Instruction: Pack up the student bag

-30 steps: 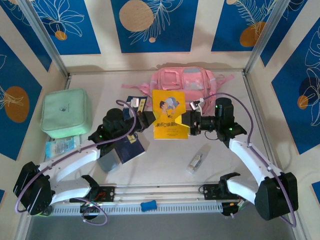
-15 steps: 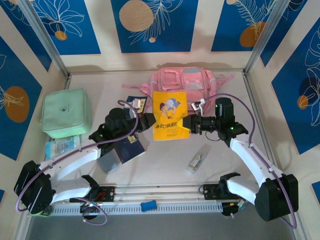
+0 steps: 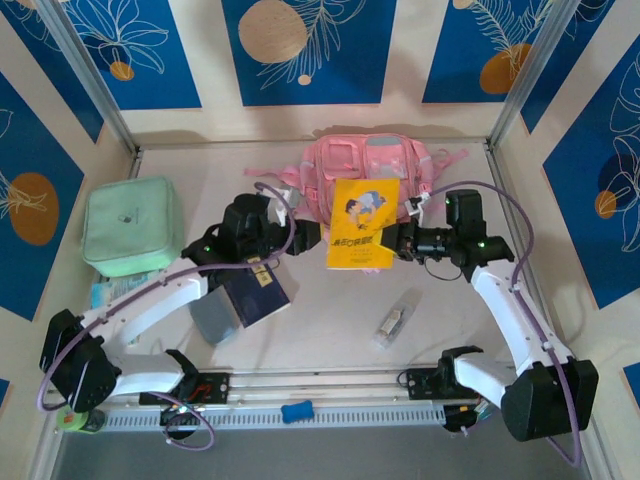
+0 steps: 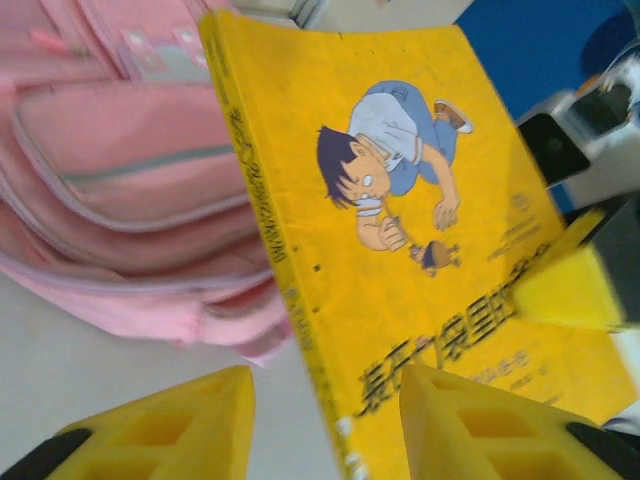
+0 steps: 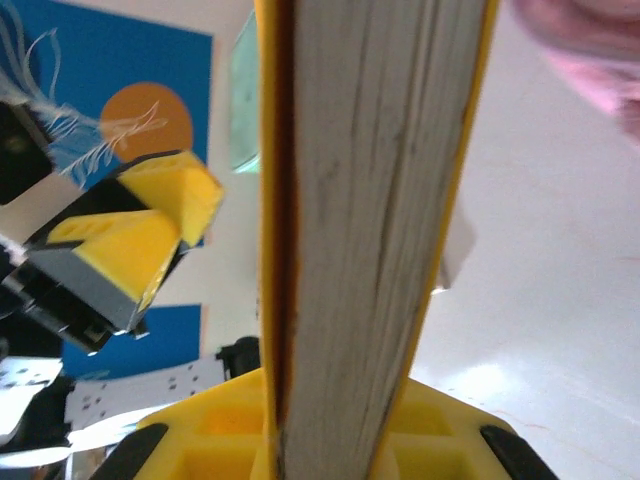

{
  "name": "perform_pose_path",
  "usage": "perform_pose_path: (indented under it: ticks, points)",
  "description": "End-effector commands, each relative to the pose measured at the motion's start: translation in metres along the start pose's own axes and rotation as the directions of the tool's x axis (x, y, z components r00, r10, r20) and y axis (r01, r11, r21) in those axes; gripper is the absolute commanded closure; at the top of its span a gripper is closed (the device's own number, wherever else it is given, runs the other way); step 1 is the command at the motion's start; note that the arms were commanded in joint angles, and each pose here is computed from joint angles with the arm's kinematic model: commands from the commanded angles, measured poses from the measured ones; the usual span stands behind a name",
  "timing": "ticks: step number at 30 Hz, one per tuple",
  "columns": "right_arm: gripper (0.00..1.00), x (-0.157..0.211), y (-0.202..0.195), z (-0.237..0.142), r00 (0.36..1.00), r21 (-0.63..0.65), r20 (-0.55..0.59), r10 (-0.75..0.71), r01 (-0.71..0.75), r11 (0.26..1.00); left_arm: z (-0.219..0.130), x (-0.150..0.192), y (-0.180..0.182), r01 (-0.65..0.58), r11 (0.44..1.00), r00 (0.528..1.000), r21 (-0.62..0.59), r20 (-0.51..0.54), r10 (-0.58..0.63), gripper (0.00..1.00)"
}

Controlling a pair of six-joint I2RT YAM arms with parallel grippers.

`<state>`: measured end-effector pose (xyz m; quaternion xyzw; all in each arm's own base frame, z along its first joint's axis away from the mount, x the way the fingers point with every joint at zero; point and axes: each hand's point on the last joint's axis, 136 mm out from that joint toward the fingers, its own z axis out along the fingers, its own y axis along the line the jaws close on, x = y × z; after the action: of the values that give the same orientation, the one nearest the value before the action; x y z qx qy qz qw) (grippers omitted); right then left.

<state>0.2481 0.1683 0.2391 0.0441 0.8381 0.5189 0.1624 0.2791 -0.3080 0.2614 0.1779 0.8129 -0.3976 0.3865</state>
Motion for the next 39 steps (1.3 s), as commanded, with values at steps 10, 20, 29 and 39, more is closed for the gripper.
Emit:
perform_pose_path:
  ticks: [10,20,29,39]
  points:
    - [1.0,-0.023,-0.052,-0.048,0.975,0.189,0.177,0.138,-0.171,0.967,0.079,0.022,0.031,-0.544,0.838,0.811,0.04,-0.233,0.537,0.44]
    - [1.0,-0.037,-0.078,-0.078,0.918,0.206,0.321,0.234,-0.309,0.929,0.147,0.016,0.054,-0.687,0.724,0.681,0.063,-0.292,0.671,0.36]
    - [1.0,-0.042,-0.079,-0.079,0.906,0.168,0.33,0.264,-0.332,0.928,0.205,0.028,0.076,-0.744,0.655,0.577,0.129,-0.369,0.728,0.35]
    - [1.0,-0.044,-0.084,-0.078,0.902,0.168,0.333,0.276,-0.345,0.923,0.244,0.038,0.097,-0.786,0.603,0.509,0.14,-0.409,0.758,0.39]
